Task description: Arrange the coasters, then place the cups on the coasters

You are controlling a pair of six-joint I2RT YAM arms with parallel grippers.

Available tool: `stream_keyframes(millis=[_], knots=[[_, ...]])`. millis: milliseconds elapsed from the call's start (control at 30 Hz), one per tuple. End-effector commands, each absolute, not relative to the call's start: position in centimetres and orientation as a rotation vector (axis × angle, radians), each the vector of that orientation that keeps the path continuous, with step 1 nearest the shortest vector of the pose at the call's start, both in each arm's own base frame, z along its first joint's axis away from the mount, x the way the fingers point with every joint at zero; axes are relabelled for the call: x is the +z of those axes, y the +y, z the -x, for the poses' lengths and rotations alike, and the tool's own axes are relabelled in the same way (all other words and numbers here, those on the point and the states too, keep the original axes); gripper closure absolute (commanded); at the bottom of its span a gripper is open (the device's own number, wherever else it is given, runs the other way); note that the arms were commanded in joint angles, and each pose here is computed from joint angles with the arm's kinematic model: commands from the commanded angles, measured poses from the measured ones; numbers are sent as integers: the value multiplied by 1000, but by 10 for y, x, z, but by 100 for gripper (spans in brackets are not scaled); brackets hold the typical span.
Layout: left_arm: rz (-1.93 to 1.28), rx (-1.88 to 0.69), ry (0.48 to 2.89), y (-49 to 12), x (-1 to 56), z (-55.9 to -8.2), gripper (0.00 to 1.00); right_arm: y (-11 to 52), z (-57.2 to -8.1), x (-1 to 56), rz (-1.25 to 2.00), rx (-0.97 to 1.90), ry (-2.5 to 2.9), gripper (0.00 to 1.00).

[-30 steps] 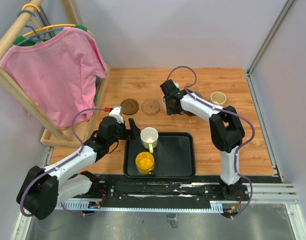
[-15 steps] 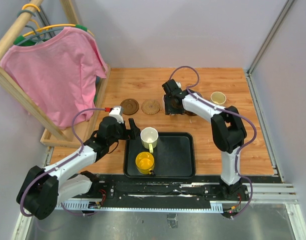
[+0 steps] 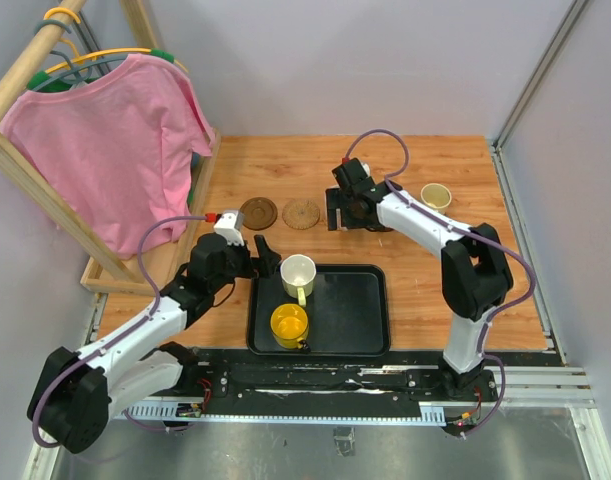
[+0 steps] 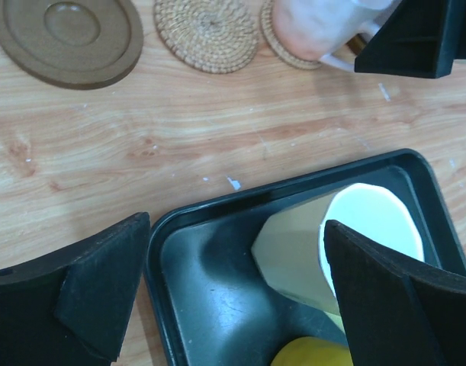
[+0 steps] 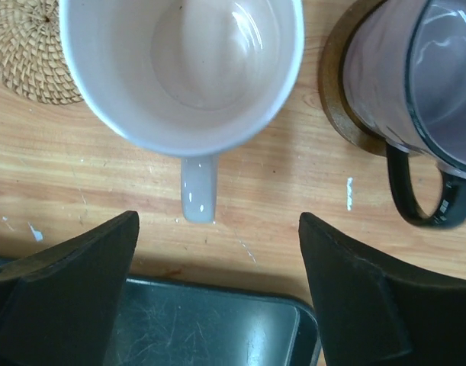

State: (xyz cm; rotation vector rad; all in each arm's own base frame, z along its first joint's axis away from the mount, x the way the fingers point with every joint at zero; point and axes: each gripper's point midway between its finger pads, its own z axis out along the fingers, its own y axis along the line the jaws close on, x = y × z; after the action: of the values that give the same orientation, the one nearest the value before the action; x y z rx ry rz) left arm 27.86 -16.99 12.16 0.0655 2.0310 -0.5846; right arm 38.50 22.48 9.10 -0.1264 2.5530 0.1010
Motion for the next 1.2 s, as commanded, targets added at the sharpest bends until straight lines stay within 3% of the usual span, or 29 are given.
stream_keyframes(millis=[0, 67, 733, 1167], knots=[[-130, -685, 1969, -184, 147, -270, 0, 227, -377, 126, 148, 144, 2467, 10], [-156, -731, 1962, -190, 152, -263, 0, 227, -373, 136, 165, 140, 2438, 1], [-394, -832, 2082, -250, 141, -197, 0, 202, -340, 176, 123, 164, 2249, 2], [-263, -660, 2156, -239, 106, -214, 0, 193, -334, 179, 126, 151, 2219, 2]])
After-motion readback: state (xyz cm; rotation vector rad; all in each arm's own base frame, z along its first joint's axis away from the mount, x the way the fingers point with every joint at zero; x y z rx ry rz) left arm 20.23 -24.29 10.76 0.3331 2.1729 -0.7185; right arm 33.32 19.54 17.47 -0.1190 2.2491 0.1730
